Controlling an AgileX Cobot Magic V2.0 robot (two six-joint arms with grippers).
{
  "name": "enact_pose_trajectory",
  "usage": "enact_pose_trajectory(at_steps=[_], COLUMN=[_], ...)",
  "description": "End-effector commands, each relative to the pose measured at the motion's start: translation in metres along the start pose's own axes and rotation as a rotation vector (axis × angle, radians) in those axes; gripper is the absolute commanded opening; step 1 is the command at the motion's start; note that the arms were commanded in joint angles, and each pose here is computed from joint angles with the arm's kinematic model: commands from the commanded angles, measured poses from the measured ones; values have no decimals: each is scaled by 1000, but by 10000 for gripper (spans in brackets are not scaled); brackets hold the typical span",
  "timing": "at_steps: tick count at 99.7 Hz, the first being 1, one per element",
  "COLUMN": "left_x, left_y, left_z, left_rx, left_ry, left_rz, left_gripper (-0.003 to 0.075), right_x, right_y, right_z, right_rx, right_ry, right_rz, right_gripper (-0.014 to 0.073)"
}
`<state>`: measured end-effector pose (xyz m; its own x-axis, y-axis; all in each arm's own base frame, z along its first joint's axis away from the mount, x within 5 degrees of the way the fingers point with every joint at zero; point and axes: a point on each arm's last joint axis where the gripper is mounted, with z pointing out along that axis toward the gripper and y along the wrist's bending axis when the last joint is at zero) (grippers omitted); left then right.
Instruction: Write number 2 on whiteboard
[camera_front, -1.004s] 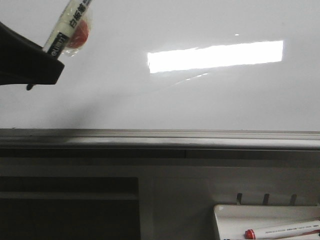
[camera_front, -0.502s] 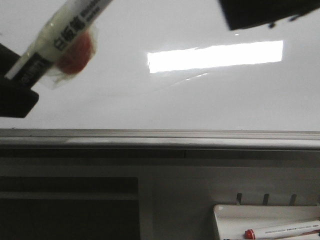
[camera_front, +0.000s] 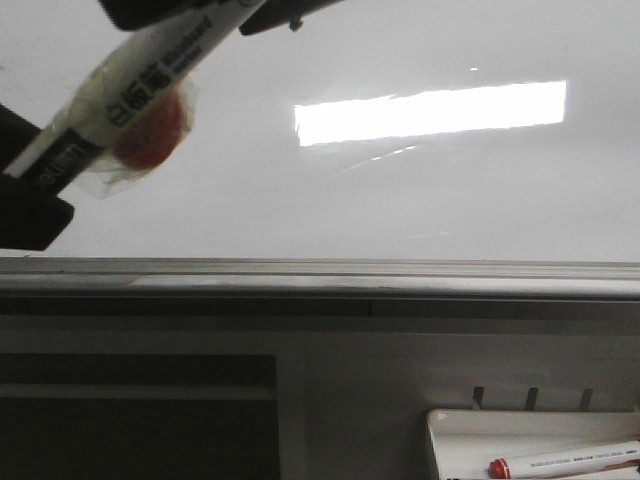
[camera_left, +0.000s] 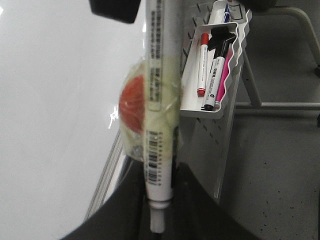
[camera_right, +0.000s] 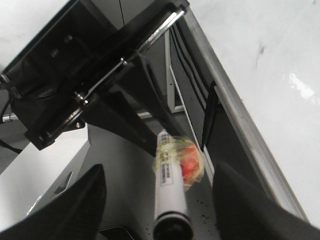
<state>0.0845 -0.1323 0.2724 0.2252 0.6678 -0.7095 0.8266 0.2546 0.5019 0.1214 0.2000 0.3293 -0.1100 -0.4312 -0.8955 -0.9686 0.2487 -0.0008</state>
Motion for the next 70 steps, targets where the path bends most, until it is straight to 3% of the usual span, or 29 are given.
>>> enact_pose_trajectory(at_steps=[1,11,22,41,48,61,70], left_x=[-13,-13,-13,-14,-14,-19,-20], left_y=[5,5,6,6,7,13,21], left_z=[-5,-5,-5,-6,-8,-23,-40], left_rx=[-26,-26,-28,-32,-37,-65,-93], left_ry=[-90,-90,-93,-96,-105,-124,-104], left_rz=[-1,-1,0,6,4,-50,-89], left_gripper=[-20,-20,-20,18,129,418,496], right_x=[-15,-15,-15,-14,-14,-17,-21], right_y=[-1,-1,-2,-2,-2,-8,-15], right_z=[-5,-3,-2,-2,-2,-2,-4], right_rx=[24,23,28,32,28,92,170], right_ry=[-70,-66,-65,-64,-59,-94,-135], right_rz=[-4,-3,-3,-2,-7,-6,-7], right_gripper=[371,257,-74,-71,-71,-71,-71])
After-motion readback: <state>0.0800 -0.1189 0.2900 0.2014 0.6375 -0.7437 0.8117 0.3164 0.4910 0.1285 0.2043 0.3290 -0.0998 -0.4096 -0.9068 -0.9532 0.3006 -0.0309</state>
